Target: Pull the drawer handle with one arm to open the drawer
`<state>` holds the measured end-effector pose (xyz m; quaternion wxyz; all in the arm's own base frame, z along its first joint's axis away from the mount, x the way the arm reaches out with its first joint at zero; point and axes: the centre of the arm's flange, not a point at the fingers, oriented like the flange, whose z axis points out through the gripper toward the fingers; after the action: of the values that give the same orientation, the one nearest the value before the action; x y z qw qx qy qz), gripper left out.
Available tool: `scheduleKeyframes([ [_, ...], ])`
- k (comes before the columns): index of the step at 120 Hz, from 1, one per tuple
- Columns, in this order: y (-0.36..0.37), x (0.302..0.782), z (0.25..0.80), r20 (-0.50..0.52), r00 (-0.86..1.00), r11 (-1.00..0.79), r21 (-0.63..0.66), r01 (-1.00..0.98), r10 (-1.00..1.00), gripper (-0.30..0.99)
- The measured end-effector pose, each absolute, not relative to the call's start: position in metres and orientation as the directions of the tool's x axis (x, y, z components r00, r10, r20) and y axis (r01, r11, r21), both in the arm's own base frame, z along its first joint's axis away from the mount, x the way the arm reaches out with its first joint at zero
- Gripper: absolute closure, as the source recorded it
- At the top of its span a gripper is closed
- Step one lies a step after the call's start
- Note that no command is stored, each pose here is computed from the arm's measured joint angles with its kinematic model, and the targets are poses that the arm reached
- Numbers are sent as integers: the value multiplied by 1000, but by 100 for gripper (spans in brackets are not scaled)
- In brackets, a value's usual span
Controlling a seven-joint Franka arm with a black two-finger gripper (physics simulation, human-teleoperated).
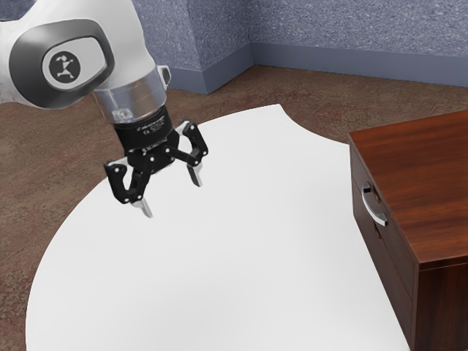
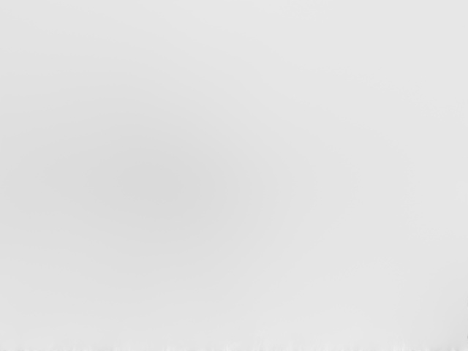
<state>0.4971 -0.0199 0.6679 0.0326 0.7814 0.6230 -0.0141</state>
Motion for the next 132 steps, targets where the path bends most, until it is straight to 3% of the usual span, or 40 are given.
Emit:
scheduleKeyframes([
  [15,-25,500,665,-67,228,-225,52,973,971,0],
  [47,-61,531,608,-91,261,-260,20,965,961,0],
  [71,-111,545,598,-85,341,-335,79,939,936,0],
  [93,-136,590,590,-46,382,-370,164,914,923,0],
  [132,-178,601,584,0,504,-483,280,830,864,0],
])
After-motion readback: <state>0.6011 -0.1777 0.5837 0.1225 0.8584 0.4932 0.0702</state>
